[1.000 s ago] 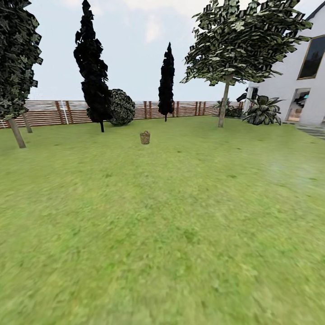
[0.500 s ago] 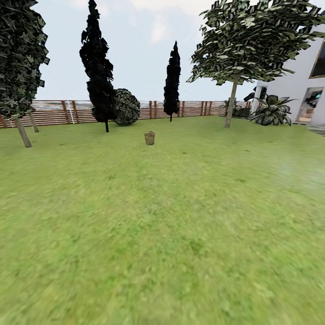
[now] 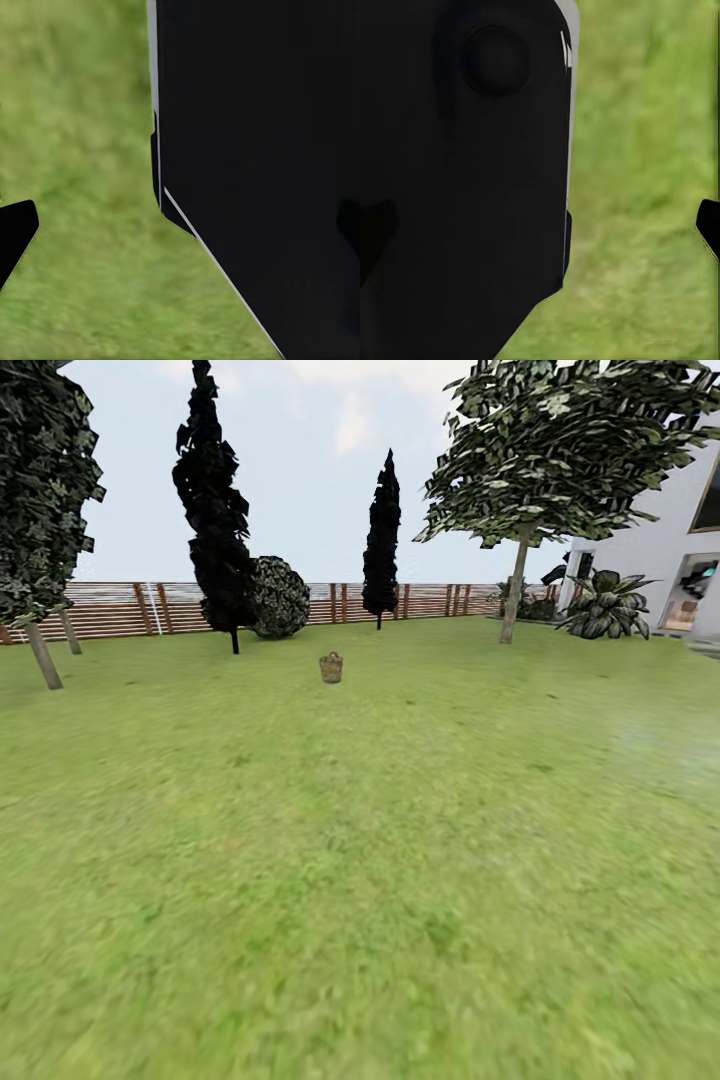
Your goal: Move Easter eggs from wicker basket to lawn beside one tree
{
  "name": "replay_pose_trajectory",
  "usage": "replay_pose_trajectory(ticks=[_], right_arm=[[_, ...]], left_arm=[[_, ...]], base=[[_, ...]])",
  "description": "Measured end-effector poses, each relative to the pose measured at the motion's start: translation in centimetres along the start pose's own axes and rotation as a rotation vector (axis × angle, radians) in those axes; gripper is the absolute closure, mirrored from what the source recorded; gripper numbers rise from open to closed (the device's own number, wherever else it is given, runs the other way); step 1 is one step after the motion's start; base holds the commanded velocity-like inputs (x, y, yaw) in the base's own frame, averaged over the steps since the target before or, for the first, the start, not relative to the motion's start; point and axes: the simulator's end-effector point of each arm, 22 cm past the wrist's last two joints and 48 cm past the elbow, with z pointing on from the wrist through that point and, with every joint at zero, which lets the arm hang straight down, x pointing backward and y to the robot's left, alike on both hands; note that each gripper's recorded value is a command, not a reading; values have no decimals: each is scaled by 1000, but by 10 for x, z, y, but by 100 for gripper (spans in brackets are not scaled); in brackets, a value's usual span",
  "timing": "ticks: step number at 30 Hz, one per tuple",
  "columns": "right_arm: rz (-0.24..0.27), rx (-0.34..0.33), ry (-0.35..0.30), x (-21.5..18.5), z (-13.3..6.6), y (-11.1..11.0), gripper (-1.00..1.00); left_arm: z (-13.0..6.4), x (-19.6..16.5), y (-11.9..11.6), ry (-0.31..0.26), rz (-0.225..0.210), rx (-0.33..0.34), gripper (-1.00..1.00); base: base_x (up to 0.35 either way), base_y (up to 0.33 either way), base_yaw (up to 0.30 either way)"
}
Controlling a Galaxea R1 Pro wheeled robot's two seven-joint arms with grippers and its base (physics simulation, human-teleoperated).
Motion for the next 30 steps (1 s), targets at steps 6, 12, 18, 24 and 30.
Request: replay_pose_trajectory(ticks=[6,12,18,24,30], right_arm=[[0,0,0,0,0,0,-100],[0,0,0,0,0,0,-100],[0,1,0,0,0,-1,-100],[0,1,0,0,0,-1,-100],[0,2,0,0,0,-1,-100]], left_arm=[[0,0,0,-1,0,0,-100],[0,0,0,-1,0,0,-100],[0,0,0,-1,0,0,-100],[0,0,0,-1,0,0,-100],[0,0,0,-1,0,0,-100]], base=[[337,-106,0],[337,-123,0],[337,-124,0],[337,-124,0],[337,-124,0]])
